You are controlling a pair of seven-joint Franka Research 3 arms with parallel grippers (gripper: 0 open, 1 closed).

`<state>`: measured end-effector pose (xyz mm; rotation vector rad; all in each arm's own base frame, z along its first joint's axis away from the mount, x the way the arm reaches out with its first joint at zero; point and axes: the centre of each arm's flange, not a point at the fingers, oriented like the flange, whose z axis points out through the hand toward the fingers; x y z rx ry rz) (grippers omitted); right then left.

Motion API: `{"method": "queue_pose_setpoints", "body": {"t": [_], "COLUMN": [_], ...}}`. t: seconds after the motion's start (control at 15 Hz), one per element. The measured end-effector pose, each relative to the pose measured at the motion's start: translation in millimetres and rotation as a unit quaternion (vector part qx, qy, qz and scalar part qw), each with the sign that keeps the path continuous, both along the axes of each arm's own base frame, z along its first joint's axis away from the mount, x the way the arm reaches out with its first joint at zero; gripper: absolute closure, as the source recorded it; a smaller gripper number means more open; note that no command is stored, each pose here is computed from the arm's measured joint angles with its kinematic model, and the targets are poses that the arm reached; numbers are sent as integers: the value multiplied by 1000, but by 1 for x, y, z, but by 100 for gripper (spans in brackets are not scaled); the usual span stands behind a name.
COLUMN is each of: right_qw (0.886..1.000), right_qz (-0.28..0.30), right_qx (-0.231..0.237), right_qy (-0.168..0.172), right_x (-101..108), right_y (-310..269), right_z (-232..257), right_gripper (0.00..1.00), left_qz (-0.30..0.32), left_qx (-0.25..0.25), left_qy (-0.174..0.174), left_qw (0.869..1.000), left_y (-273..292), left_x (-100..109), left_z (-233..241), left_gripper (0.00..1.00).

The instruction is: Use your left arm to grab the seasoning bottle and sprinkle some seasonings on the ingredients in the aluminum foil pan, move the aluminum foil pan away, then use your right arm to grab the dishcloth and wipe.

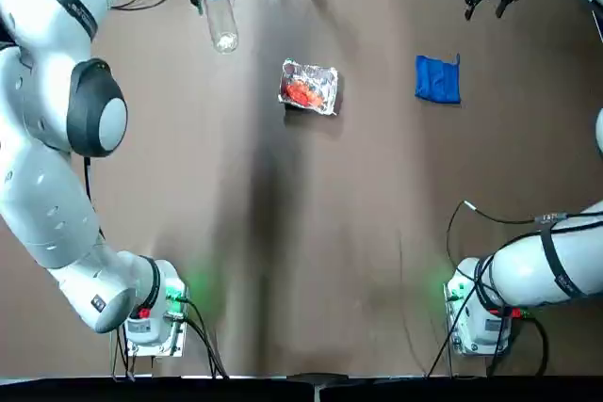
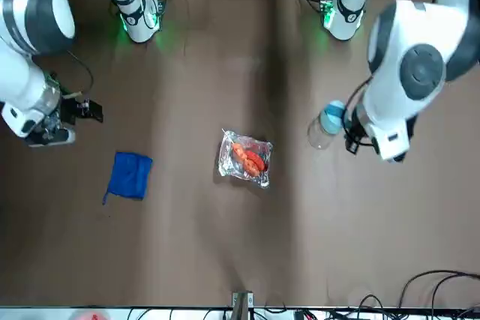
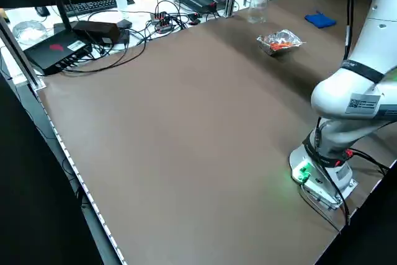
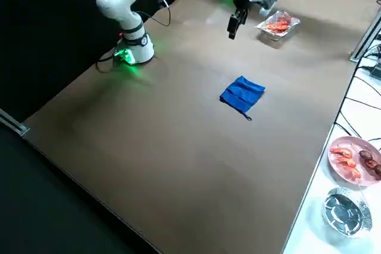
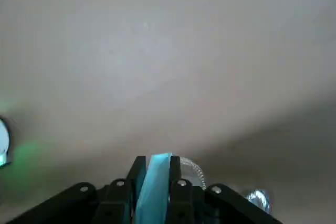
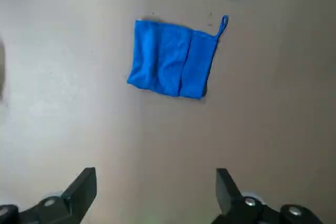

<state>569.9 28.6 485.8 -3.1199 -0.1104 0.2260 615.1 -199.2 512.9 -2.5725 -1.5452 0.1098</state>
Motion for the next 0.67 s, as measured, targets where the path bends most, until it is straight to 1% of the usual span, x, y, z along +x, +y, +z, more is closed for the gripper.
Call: {"method": "queue_pose_setpoints", "body": {"t": [0.13, 0.27, 0.33, 0.4, 0.53, 0.67], "right_qw": [1000, 1000, 1000, 1000, 1000, 1000], "right_qz": [0, -1, -1, 0, -2, -15], "right_qx": [-2, -5, -7, -11, -15, -11], "right_qy": [3, 4, 5, 3, 3, 6], "right_x": [11, 23, 30, 43, 52, 57], "right_y": [1, 2, 3, 4, 3, -6], "right_z": [-23, -52, -69, -105, -136, -162], "right_gripper": [0, 0, 0, 0, 0, 0], "left_qz": [6, 18, 25, 40, 59, 102], "left_qx": [-8, -12, -13, -12, -11, -8], "left_qy": [-11, -25, -27, -30, -35, -51], "left_qw": [1000, 999, 999, 999, 998, 993], "left_y": [33, 59, 68, 87, 104, 116], "left_x": [12, 17, 17, 15, 12, 10], "left_z": [-24, -51, -65, -94, -120, -141], "left_gripper": [77, 77, 77, 77, 77, 77]}}
